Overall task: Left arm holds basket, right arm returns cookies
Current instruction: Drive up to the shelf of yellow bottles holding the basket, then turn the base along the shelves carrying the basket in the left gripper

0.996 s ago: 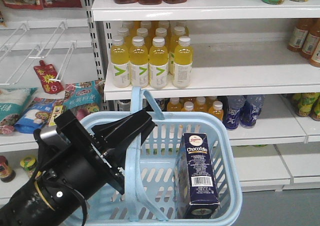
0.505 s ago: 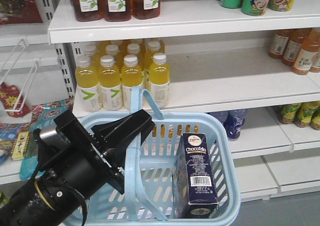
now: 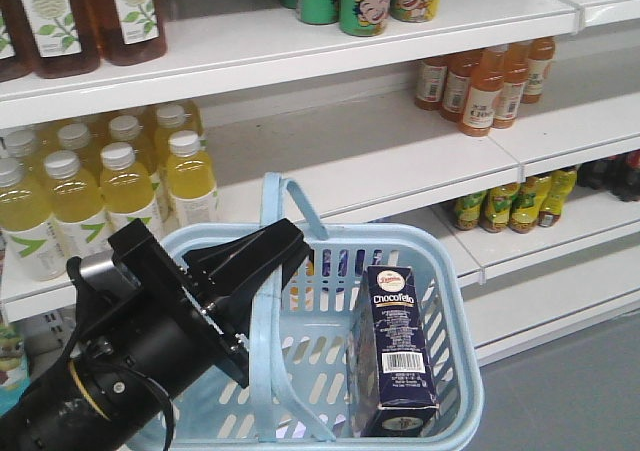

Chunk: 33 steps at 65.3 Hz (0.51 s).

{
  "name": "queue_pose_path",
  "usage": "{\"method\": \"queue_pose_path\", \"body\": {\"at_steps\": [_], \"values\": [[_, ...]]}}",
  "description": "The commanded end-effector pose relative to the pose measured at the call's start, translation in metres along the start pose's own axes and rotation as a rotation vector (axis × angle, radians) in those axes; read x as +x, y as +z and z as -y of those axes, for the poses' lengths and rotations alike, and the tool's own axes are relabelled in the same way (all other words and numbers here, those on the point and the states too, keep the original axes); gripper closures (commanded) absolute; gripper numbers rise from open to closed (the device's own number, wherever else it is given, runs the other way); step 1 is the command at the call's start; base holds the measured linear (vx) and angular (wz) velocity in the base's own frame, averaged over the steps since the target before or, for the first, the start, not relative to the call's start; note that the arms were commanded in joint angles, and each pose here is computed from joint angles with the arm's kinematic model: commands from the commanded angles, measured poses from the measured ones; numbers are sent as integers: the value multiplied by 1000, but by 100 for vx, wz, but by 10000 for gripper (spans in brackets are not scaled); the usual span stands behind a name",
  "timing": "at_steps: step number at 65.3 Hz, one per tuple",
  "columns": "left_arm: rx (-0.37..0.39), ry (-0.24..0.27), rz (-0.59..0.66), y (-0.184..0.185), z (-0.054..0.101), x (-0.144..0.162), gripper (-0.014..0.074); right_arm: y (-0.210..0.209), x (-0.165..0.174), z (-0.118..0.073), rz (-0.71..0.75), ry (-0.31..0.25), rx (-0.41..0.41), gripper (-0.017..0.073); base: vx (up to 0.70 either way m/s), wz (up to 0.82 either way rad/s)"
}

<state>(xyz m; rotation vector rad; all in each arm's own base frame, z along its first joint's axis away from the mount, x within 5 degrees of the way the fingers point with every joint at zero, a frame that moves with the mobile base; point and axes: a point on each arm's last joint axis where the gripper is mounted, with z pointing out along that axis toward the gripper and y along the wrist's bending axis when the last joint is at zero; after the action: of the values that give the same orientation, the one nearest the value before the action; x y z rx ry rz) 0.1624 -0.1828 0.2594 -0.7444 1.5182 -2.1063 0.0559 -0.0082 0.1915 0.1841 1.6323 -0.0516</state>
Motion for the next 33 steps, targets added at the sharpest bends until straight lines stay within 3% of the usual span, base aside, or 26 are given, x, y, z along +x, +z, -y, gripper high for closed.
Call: {"method": "queue_pose_path", "body": {"at_steps": [1, 33], "values": [[229, -9, -41, 1, 30, 6, 596, 0, -2, 0, 71, -16, -2, 565, 7, -40], [229, -9, -41, 1, 30, 6, 596, 0, -2, 0, 71, -16, -2, 565, 4, -42]]}}
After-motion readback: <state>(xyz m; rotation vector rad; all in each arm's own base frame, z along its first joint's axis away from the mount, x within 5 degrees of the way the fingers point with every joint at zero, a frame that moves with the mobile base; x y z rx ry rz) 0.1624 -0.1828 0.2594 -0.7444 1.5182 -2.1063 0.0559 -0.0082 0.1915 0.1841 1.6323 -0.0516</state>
